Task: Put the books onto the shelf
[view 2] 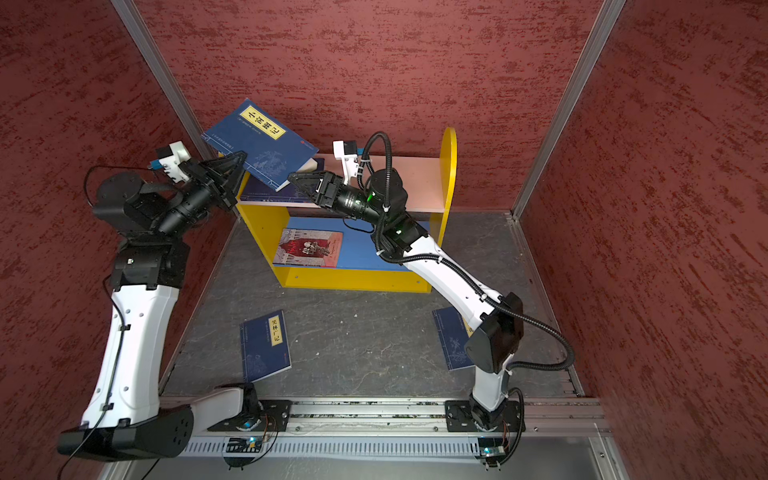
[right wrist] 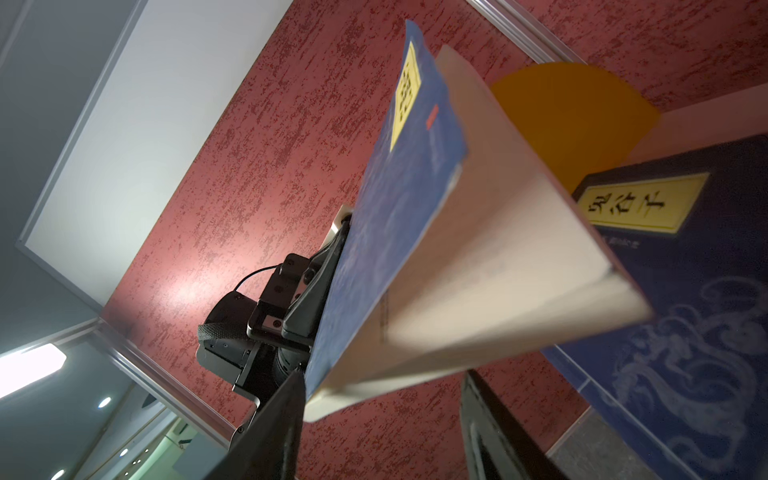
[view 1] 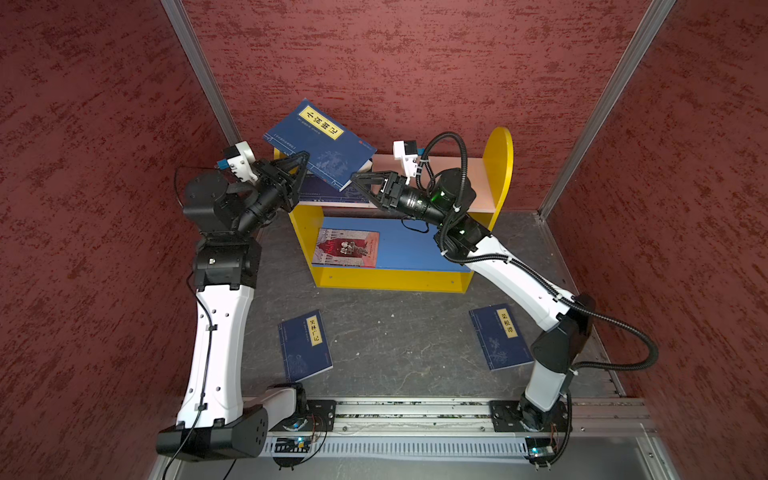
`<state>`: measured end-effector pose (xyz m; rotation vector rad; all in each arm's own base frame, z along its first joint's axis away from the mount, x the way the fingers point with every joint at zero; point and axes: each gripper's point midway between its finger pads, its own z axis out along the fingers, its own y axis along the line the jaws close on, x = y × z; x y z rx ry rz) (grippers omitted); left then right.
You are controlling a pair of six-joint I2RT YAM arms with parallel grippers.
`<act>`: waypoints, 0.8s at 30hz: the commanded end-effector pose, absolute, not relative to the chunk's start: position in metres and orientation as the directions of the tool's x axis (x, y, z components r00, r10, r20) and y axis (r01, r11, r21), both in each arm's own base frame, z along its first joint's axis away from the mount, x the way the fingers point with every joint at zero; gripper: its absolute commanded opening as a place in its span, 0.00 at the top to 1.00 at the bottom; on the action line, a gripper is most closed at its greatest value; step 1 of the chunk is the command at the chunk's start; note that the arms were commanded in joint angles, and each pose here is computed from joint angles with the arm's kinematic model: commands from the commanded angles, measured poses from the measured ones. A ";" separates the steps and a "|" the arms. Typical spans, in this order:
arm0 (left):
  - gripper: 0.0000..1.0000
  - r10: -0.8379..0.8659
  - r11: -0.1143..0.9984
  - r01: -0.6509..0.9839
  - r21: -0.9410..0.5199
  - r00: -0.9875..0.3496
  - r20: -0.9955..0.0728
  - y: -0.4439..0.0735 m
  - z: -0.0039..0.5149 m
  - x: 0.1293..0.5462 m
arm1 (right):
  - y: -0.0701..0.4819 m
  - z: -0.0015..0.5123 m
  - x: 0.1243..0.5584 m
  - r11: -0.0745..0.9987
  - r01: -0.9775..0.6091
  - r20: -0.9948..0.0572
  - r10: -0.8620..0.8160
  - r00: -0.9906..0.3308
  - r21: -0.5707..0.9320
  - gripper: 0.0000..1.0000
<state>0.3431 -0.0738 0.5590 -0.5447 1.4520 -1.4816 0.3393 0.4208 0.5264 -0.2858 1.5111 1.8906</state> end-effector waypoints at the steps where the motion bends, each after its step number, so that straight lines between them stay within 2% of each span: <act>1: 1.00 -0.852 0.159 0.377 -0.913 -0.414 -0.320 -0.072 0.578 0.342 | 0.415 0.557 0.332 -0.165 -0.664 -0.571 0.388 -0.723 0.729 0.40; 6: 1.00 -0.851 0.167 0.355 -0.920 -0.420 -0.317 -0.072 0.569 0.346 | 0.422 0.565 0.339 -0.182 -0.668 -0.572 0.385 -0.724 0.722 0.41; 8: 1.00 -0.851 0.168 0.345 -0.924 -0.422 -0.312 -0.072 0.565 0.348 | 0.425 0.565 0.341 -0.181 -0.665 -0.572 0.380 -0.726 0.724 0.45; 12: 1.00 -0.849 0.173 0.327 -0.929 -0.428 -0.309 -0.072 0.559 0.348 | 0.428 0.563 0.348 -0.155 -0.663 -0.576 0.378 -0.725 0.732 0.58; 14: 1.00 -0.849 0.174 0.315 -0.933 -0.432 -0.304 -0.072 0.555 0.347 | 0.428 0.560 0.351 -0.135 -0.661 -0.578 0.378 -0.723 0.738 0.71; 16: 1.00 -0.851 0.171 0.295 -0.940 -0.436 -0.292 -0.072 0.551 0.348 | 0.427 0.559 0.353 -0.119 -0.658 -0.578 0.380 -0.722 0.744 0.78; 17: 0.96 -0.852 0.171 0.282 -0.944 -0.438 -0.285 -0.071 0.548 0.349 | 0.426 0.557 0.354 -0.109 -0.660 -0.582 0.381 -0.719 0.743 0.84; 19: 0.90 -0.853 0.168 0.263 -0.950 -0.444 -0.273 -0.071 0.542 0.350 | 0.425 0.554 0.356 -0.094 -0.656 -0.583 0.378 -0.719 0.749 0.88; 20: 0.88 -0.853 0.167 0.255 -0.952 -0.446 -0.269 -0.071 0.539 0.350 | 0.424 0.554 0.357 -0.088 -0.655 -0.584 0.377 -0.719 0.750 0.97; 21: 0.83 -0.852 0.166 0.250 -0.954 -0.450 -0.267 -0.072 0.537 0.350 | 0.423 0.553 0.358 -0.084 -0.652 -0.583 0.374 -0.721 0.753 1.00; 23: 0.62 -0.850 0.174 0.243 -0.954 -0.452 -0.270 -0.072 0.533 0.350 | 0.420 0.552 0.358 -0.073 -0.649 -0.584 0.369 -0.723 0.757 1.00; 24: 0.56 -0.849 0.178 0.245 -0.953 -0.451 -0.275 -0.072 0.533 0.349 | 0.419 0.551 0.359 -0.064 -0.648 -0.586 0.367 -0.722 0.759 1.00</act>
